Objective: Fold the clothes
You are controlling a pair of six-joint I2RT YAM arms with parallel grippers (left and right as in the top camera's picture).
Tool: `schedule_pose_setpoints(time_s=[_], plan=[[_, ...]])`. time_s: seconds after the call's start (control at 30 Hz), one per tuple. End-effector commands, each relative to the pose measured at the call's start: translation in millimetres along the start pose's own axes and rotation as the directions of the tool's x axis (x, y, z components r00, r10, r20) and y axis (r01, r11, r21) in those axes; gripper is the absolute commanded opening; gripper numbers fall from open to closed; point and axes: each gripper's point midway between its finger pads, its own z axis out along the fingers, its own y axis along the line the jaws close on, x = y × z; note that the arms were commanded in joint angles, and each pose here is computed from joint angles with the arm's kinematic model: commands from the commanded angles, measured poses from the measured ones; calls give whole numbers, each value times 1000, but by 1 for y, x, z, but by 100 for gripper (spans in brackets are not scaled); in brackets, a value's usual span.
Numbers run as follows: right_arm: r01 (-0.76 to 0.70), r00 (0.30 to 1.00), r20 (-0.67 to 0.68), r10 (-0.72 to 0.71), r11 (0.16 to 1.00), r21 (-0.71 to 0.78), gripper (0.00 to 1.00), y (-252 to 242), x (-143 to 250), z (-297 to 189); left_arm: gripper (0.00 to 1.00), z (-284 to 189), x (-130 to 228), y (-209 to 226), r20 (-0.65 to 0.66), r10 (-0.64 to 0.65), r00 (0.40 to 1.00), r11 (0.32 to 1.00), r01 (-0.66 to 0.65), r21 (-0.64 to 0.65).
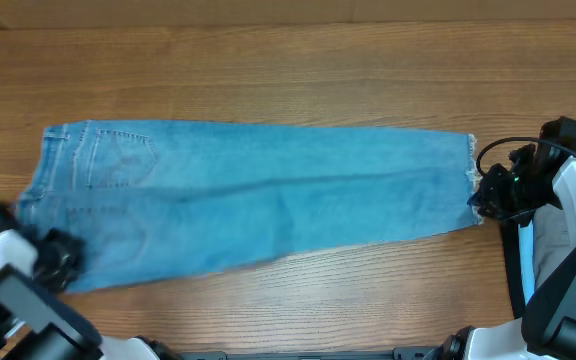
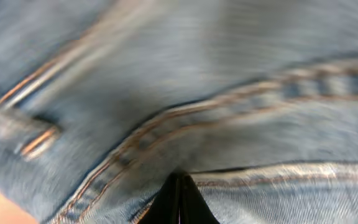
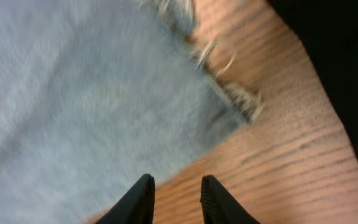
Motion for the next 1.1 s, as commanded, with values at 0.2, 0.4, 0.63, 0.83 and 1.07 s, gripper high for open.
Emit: schedule_pose_setpoints(time_s=[0.2, 0.4, 0.63, 0.83, 1.07], plan=[[50, 997, 69, -44, 994, -98, 37, 26, -8, 14, 4, -3, -8, 67, -154, -295, 943, 951, 306, 49], [-62, 998, 7, 62, 998, 33, 34, 0, 26, 58, 4, -25, -17, 26, -176, -144, 974, 969, 175, 174], [-304, 952, 90, 291, 891, 337, 4, -75, 52, 72, 7, -67, -24, -46, -35, 159, 987, 936, -140, 323], [-448, 889, 108, 445, 797, 404, 4, -105, 53, 40, 26, -121, -24, -107, 162, 361, 918, 812, -395, 429], [-225, 971, 101, 215, 968, 110, 5, -30, -6, -28, 38, -126, 0, -154, 258, 570, 780, 683, -624, 380]])
